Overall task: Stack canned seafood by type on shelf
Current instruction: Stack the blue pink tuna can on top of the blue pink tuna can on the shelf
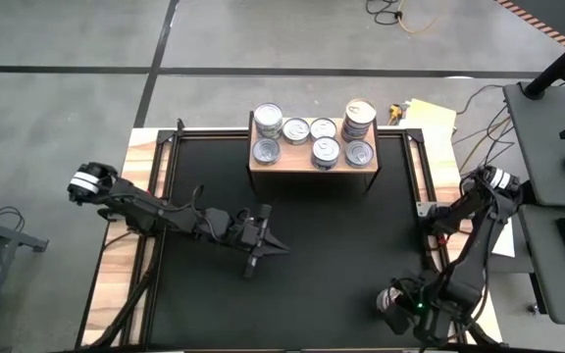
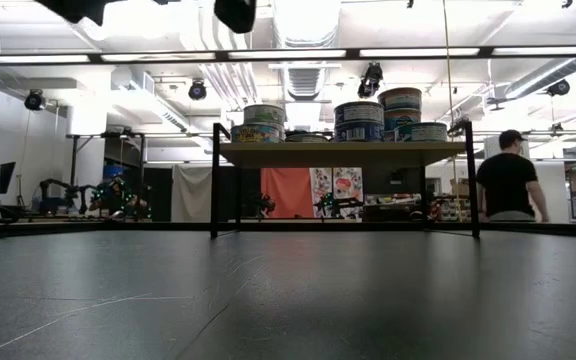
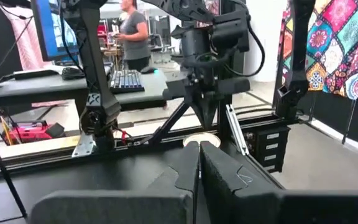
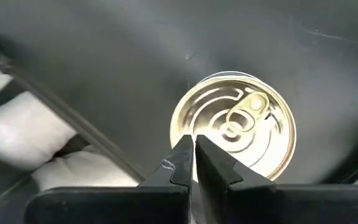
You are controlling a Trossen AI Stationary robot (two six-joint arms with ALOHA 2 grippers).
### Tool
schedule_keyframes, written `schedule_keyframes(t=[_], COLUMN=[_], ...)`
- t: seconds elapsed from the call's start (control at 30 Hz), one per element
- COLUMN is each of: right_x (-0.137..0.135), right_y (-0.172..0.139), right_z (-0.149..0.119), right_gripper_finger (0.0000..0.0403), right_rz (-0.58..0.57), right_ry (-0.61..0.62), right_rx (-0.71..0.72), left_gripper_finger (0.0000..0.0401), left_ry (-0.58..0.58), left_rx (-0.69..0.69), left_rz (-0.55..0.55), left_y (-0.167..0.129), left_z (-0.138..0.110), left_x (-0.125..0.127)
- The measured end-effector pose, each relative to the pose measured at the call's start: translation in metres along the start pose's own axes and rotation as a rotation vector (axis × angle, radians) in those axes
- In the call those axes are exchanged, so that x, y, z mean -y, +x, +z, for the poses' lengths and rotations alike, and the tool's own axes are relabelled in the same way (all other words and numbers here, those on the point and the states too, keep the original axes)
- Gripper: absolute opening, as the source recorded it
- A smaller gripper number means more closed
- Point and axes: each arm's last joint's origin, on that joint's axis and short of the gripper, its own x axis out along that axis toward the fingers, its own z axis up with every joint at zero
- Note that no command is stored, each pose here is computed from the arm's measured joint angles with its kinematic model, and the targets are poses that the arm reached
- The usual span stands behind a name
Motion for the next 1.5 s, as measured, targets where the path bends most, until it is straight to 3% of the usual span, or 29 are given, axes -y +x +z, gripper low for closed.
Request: schedule_keyframes(t=[0.27, 0.4, 0.7, 1.07, 1.33, 1.5], right_x=[-0.004, -0.005, -0.012, -0.029, -0.038, -0.044], right_y=[0.032, 0.042, 0.051, 0.068, 0.073, 0.075], right_z=[-0.010, -0.012, -0.004, 0.053, 0.104, 0.131], right_gripper_finger=[0.0009, 0.0009, 0.0009, 0.0009, 0.0009, 0.0009], right_rz=[-0.132, -0.169, -0.116, -0.175, -0.198, -0.206], right_ry=[-0.018, -0.024, -0.092, -0.161, -0.275, -0.398], right_rx=[-0.002, 0.014, 0.150, 0.281, 0.396, 0.425], left_gripper_finger=[0.0000, 0.0000, 0.0000, 0.0000, 0.0000, 0.0000], left_ry=[0.018, 0.067, 0.081, 0.102, 0.113, 0.107], left_rx=[-0.116, -0.085, -0.072, -0.095, -0.111, -0.179], left_rz=[-0.005, -0.009, 0.000, -0.003, -0.003, 0.075], left_y=[0.021, 0.026, 0.027, 0.026, 0.024, 0.021], left_z=[0.007, 0.011, 0.014, 0.011, 0.012, 0.009], left_x=[0.000, 0.002, 0.001, 0.001, 0.001, -0.001])
